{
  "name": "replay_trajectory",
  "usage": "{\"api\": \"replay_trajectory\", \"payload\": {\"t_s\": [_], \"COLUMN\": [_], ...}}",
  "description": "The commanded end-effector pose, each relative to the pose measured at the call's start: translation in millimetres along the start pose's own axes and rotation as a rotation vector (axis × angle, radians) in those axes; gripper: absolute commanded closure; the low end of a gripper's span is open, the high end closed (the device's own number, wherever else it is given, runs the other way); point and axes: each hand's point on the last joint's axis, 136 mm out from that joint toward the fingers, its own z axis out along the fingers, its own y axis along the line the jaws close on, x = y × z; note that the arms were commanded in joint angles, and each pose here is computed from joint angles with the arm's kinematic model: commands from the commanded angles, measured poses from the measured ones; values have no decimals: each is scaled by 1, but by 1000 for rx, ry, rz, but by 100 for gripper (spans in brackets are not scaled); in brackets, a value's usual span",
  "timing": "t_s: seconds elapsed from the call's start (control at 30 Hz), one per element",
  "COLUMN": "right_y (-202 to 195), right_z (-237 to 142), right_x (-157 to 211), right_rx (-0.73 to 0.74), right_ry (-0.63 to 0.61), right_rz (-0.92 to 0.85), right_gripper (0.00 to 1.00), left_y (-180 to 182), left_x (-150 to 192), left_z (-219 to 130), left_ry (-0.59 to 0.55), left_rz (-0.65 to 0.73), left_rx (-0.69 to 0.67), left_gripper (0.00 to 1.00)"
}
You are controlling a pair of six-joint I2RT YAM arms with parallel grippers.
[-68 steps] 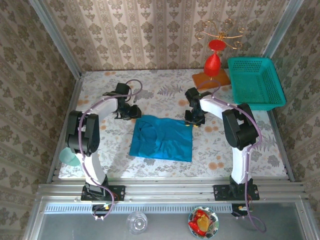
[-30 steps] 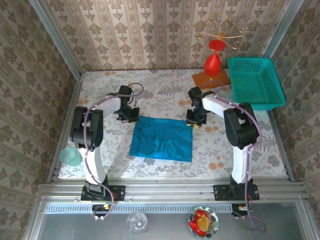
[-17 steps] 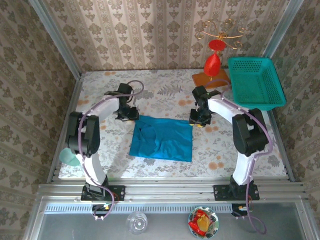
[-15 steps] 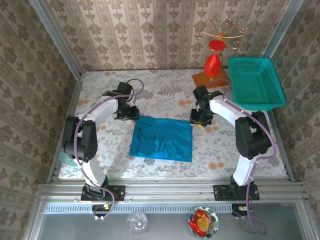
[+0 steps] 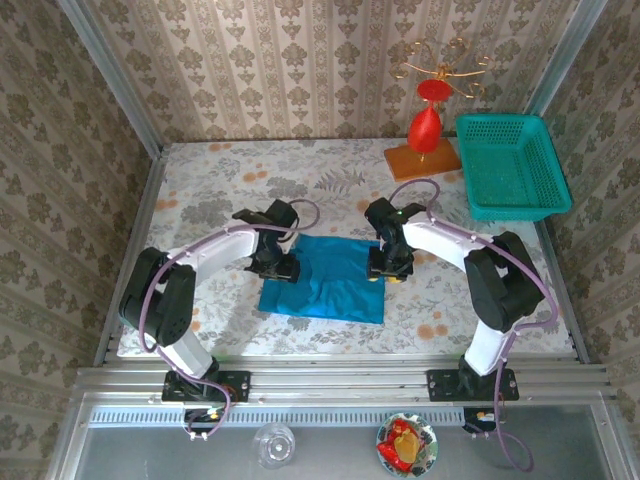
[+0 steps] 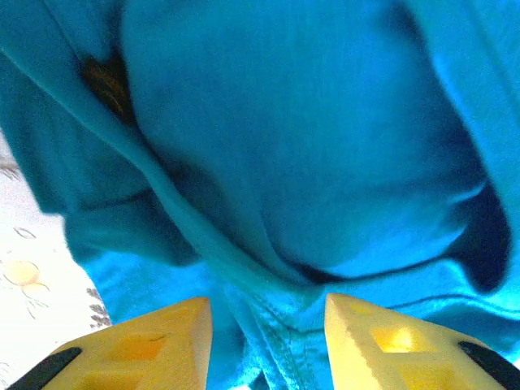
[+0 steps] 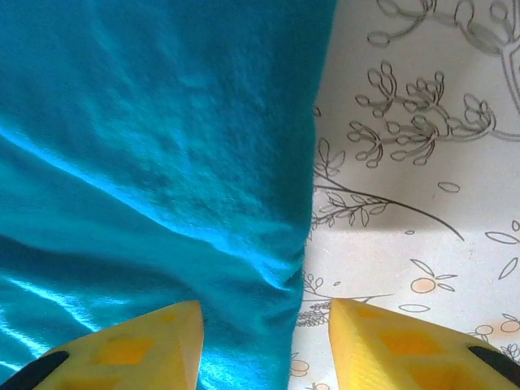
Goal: Fold the inside-out t-shirt
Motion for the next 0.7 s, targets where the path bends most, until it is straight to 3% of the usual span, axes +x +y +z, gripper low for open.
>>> {"api": "replay_trajectory", "payload": {"t_s": [0.0,0.13,0.27,0.37,0.67], "right_y": [-13,-13,-16,-24,-40], "right_z": [8,14,25,31,43], "right_x": [17,24,26,26,31], "right_rx": [70,75,87,131,196], "right_ry": [46,59,76,79,102], "right_rz": [16,17,26,36,47], "right_gripper": [53,52,53,57,66], "left_y": [5,2,-3,9,60], "left_x": [21,26,25,26,32], "left_z": [-2,1,5,4,-3], "left_ry": [49,60,53,45,-33], "left_rz": [15,26,26,12,-112], "left_rx": [-25,-3,31,-26,-152], "left_gripper": [58,62,86,98,100]}}
